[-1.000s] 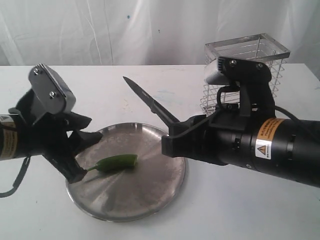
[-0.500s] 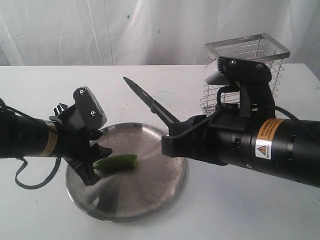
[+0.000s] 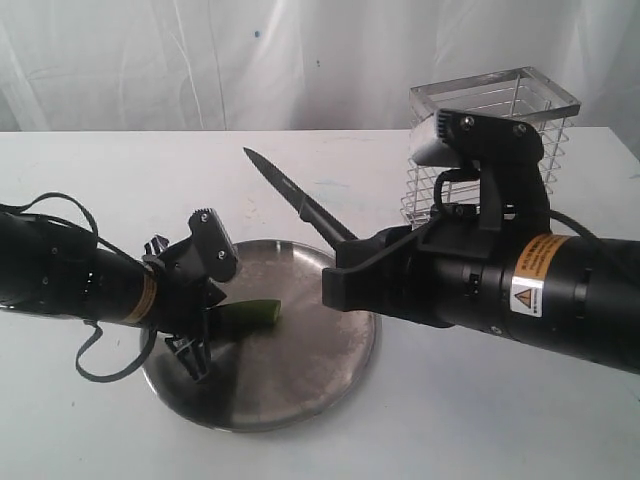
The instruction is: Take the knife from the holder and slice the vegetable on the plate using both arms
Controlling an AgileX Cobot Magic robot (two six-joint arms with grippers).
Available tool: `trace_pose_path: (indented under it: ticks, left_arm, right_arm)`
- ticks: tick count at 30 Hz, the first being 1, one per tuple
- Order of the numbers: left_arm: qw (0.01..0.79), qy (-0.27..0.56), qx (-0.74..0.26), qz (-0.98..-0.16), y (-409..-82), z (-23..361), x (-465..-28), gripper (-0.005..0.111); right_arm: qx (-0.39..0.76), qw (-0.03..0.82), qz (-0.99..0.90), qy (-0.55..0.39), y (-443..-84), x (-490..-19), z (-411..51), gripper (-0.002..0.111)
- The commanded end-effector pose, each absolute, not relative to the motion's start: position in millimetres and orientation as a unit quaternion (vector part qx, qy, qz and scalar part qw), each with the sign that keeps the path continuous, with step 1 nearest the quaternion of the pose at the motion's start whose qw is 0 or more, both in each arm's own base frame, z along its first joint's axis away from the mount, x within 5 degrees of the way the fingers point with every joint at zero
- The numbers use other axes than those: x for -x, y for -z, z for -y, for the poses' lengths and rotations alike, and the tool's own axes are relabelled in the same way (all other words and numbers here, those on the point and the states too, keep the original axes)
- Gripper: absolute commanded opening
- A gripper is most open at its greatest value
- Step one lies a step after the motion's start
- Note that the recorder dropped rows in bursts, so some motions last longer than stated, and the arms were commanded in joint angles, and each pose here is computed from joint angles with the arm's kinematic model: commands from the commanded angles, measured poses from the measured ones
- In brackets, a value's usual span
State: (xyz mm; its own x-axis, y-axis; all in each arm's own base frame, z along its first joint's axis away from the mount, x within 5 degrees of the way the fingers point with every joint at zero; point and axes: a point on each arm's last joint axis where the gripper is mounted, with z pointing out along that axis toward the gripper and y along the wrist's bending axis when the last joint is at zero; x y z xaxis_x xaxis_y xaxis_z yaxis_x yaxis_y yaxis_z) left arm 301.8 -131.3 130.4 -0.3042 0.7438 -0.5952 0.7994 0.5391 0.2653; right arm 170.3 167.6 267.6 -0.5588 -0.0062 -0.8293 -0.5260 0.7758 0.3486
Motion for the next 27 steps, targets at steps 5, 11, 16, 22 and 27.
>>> trace_pose_path:
  ticks: [5, 11, 16, 22, 27]
  left_arm:
    - [0.321, 0.031, -0.454, -0.83, -119, 128, -302, 0.023]
    - [0.348, 0.075, -0.342, -0.87, -141, 129, -305, 0.005]
    - [0.367, 0.113, -0.22, -0.897, -164, 127, -305, 0.01]
    - [0.357, 0.113, -0.16, -0.914, -163, 134, -301, 0.013]
    - [0.344, 0.079, -0.149, -0.924, -157, 144, -290, 0.014]
  right_arm:
    - [0.155, 0.453, -0.826, -0.299, -271, -171, -165, 0.0]
    - [0.193, 0.453, -0.828, -0.269, -268, -171, -164, 0.0]
    - [0.223, 0.427, -0.845, -0.232, -259, -170, -163, 0.0]
    - [0.264, 0.406, -0.853, -0.194, -240, -179, -171, 0.0]
    - [0.281, 0.389, -0.86, -0.176, -228, -191, -182, 0.0]
